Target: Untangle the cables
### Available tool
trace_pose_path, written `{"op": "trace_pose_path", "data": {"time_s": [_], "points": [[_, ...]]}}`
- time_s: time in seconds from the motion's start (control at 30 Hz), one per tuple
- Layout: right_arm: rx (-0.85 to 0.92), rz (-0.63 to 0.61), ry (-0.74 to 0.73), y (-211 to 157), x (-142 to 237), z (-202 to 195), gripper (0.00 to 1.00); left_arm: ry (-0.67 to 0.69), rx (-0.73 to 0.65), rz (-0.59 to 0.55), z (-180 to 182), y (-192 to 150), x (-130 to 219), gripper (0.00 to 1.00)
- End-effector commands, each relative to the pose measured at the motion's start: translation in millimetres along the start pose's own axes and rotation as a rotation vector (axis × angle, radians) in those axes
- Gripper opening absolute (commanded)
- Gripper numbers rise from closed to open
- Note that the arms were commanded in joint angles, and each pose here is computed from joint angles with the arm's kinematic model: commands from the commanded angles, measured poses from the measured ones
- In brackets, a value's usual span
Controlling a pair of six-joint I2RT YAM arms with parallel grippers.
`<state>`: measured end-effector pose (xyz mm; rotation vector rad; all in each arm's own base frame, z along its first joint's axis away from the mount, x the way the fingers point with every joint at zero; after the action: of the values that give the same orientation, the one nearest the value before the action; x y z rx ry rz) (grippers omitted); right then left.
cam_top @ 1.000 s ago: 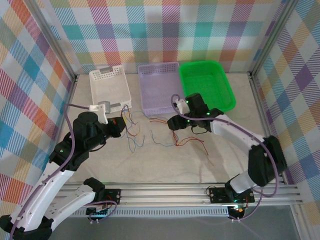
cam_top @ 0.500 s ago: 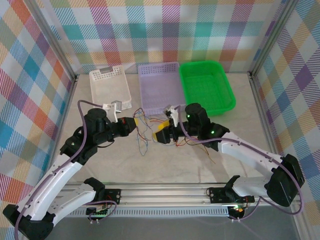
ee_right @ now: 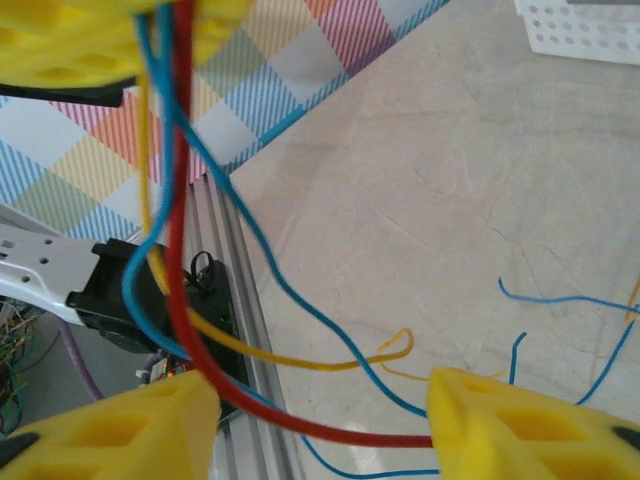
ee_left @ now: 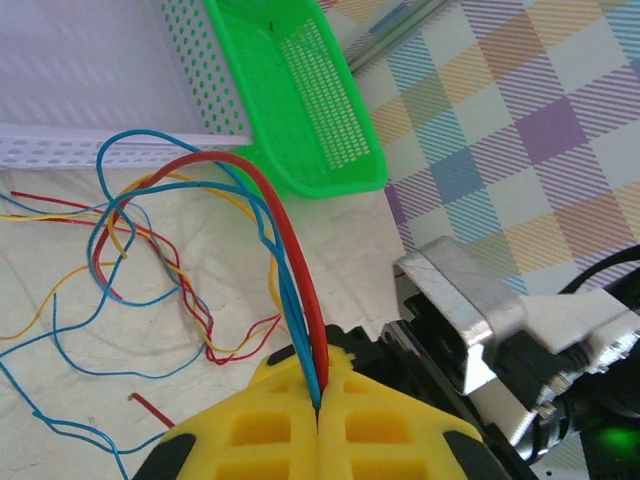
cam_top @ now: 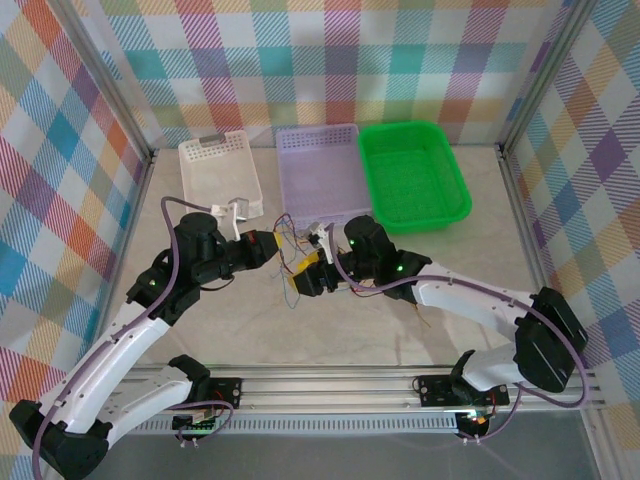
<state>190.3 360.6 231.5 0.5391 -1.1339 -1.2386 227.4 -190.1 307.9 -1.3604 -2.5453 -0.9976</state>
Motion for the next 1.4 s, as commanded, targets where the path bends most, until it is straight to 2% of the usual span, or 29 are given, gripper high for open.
{"op": "trace_pose_path", "data": {"time_s": [0.0,0.13,0.23,0.3,0.63,0.7,1.0,1.2,1.37], "points": [[0.050,-0.087,0.020,30.2,0.9,9.9,0.41,-0.043,-0.002,0.008,-6.6,-2.6,-2.0,0.00],[0.054,-0.100,0.016,31.7,4.1,10.9,0.12,-0.042,0.008,0.020,-3.4,-6.6,-4.8,0.00],[0.060,-0.104,-0.005,29.5,10.1,10.8,0.00,-0.027,0.001,0.026,0.0,-8.9,-3.6,0.00],[0.066,-0.105,-0.017,27.2,15.2,11.6,0.00,-0.016,-0.011,0.027,1.8,-10.2,-1.1,0.04],[0.093,-0.112,-0.046,30.0,33.9,18.5,0.00,-0.010,-0.007,0.059,11.3,-24.4,4.8,0.45],[0.099,-0.112,-0.050,31.1,35.4,18.9,0.00,-0.020,0.002,0.065,12.5,-27.9,5.8,0.50],[0.118,-0.120,-0.068,40.8,39.8,20.0,0.00,-0.032,0.067,0.101,27.5,-44.0,-3.4,0.52],[0.111,-0.144,-0.146,50.0,51.5,8.2,0.00,-0.056,0.107,0.098,33.4,-47.9,-12.6,0.51],[0.090,-0.166,-0.214,60.3,66.5,-3.0,0.00,-0.018,0.128,0.117,47.5,-55.5,-23.3,0.49]]}}
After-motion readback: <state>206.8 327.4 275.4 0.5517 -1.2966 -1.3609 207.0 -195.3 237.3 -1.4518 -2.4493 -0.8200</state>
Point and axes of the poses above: each hand's point on the last joint's axis, 136 mm out from that joint toward the fingers, its own x axis back along the fingers, its own z axis along the line the jaws close on, y = z × x, the point moved 2 cm from there along x, back along the fingers, and after that the axes turned 7 degrees about x, right-handed, at the moved point
